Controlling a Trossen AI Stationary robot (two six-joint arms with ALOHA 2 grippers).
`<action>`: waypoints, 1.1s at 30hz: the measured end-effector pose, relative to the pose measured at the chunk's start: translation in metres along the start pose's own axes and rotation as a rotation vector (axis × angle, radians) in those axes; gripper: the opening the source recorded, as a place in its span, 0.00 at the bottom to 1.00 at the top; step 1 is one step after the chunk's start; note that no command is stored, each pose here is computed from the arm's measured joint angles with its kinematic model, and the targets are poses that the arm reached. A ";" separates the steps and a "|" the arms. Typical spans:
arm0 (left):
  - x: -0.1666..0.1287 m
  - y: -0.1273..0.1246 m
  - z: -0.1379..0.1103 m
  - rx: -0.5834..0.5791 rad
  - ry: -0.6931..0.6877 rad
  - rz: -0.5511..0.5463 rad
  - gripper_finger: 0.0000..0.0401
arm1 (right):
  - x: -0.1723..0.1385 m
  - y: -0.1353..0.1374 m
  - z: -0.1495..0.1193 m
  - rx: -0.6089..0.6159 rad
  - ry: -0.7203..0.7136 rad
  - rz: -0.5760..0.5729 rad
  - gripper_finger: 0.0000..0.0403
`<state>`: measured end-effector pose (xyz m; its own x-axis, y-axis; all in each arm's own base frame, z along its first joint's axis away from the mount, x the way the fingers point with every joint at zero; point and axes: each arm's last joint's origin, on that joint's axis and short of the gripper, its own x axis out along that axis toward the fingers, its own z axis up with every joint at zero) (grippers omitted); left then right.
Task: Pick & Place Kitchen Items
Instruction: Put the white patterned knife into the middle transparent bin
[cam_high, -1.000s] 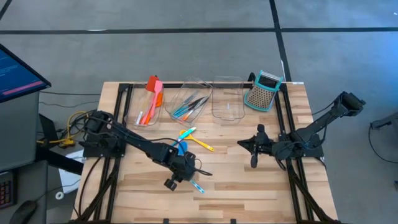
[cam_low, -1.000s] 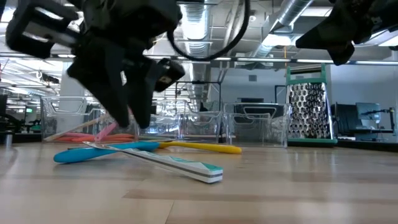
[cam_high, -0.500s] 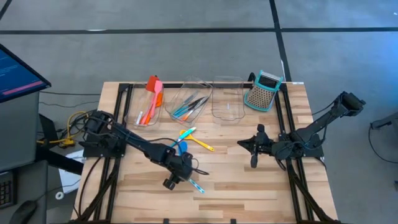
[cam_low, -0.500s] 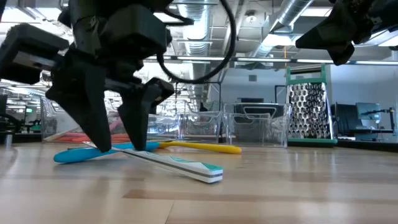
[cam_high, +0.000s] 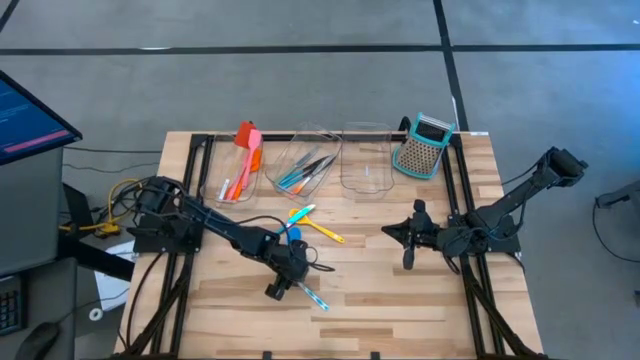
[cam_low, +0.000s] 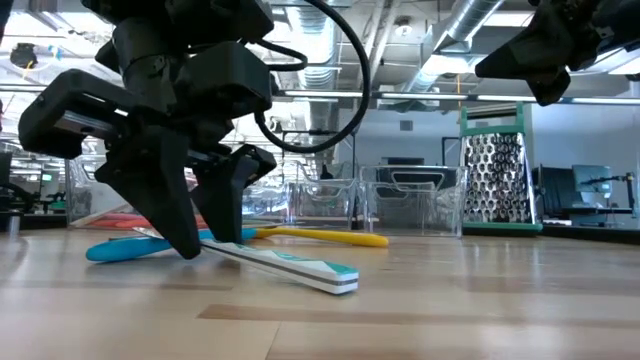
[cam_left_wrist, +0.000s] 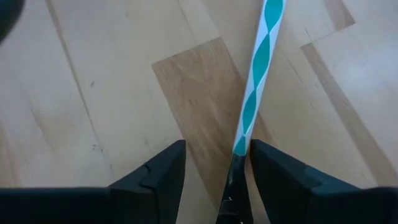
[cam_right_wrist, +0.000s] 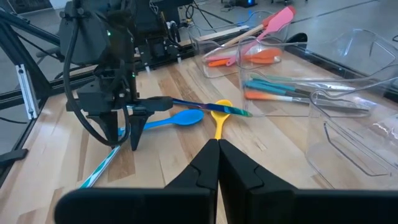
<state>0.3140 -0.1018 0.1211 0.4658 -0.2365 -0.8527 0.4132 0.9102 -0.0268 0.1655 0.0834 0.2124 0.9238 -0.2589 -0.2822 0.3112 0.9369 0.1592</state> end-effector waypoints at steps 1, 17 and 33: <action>0.000 0.000 0.000 0.000 -0.001 0.000 0.43 | 0.000 0.000 0.000 0.000 0.000 -0.001 0.00; 0.000 0.000 0.000 0.000 -0.006 0.005 0.34 | 0.000 0.000 0.000 0.000 0.000 -0.001 0.00; 0.002 0.000 -0.003 0.001 -0.017 0.007 0.14 | 0.000 0.000 0.000 0.001 0.000 0.000 0.00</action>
<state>0.3124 -0.1013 0.1180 0.4818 -0.2354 -0.8441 0.4104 0.9117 -0.0201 0.1655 0.0833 0.2124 0.9237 -0.2595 -0.2819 0.3119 0.9366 0.1600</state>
